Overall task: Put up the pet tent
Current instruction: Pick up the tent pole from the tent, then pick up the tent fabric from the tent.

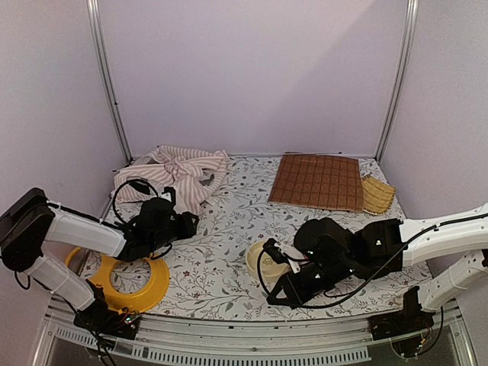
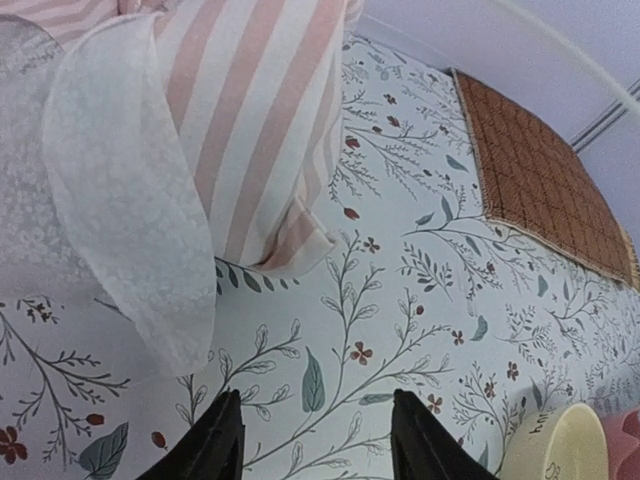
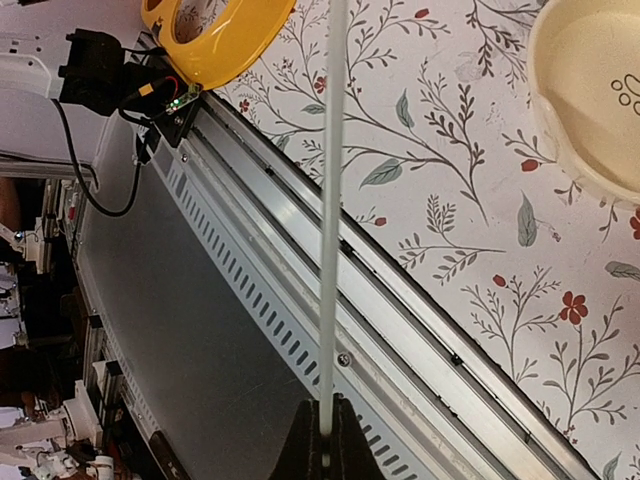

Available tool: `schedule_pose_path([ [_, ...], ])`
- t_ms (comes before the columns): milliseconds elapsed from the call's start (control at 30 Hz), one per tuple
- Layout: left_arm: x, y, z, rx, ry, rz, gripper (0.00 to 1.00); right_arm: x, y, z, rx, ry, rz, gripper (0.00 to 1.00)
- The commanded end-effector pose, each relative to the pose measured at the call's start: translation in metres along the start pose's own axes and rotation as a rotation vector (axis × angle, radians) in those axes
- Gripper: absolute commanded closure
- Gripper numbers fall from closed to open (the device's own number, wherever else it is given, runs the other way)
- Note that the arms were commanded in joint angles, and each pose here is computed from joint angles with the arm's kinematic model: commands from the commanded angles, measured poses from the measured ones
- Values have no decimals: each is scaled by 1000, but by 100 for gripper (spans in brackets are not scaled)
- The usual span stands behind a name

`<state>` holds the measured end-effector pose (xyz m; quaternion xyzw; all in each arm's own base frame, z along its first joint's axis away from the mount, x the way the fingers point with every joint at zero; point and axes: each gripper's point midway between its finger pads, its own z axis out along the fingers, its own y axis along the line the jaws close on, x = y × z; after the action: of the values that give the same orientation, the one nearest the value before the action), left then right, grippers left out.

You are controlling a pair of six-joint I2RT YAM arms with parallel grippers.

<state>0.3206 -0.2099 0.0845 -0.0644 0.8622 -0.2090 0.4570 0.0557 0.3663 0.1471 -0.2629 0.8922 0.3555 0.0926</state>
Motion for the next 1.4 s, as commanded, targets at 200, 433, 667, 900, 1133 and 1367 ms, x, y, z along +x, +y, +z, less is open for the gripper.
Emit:
schedule_pose_path([
  [200, -15, -32, 39, -2, -95, 43, 52, -20, 11, -6, -24, -56, -30, 100],
  [433, -11, -11, 59, -168, -94, 49, 49, -22, 13, -9, -30, -58, -31, 100],
  [667, -8, 2, 76, -247, -93, 72, 42, -25, 17, -11, -38, -61, -36, 100],
  [900, -24, 5, 84, -279, -152, 96, 49, -28, 22, -13, -47, -65, -44, 100],
  [1133, -52, -32, 65, -121, -245, 202, 100, -45, 32, -25, -75, -118, -45, 100],
  [1367, -59, -110, -6, 162, -328, 340, 100, -70, 49, -36, -115, -213, -72, 100],
])
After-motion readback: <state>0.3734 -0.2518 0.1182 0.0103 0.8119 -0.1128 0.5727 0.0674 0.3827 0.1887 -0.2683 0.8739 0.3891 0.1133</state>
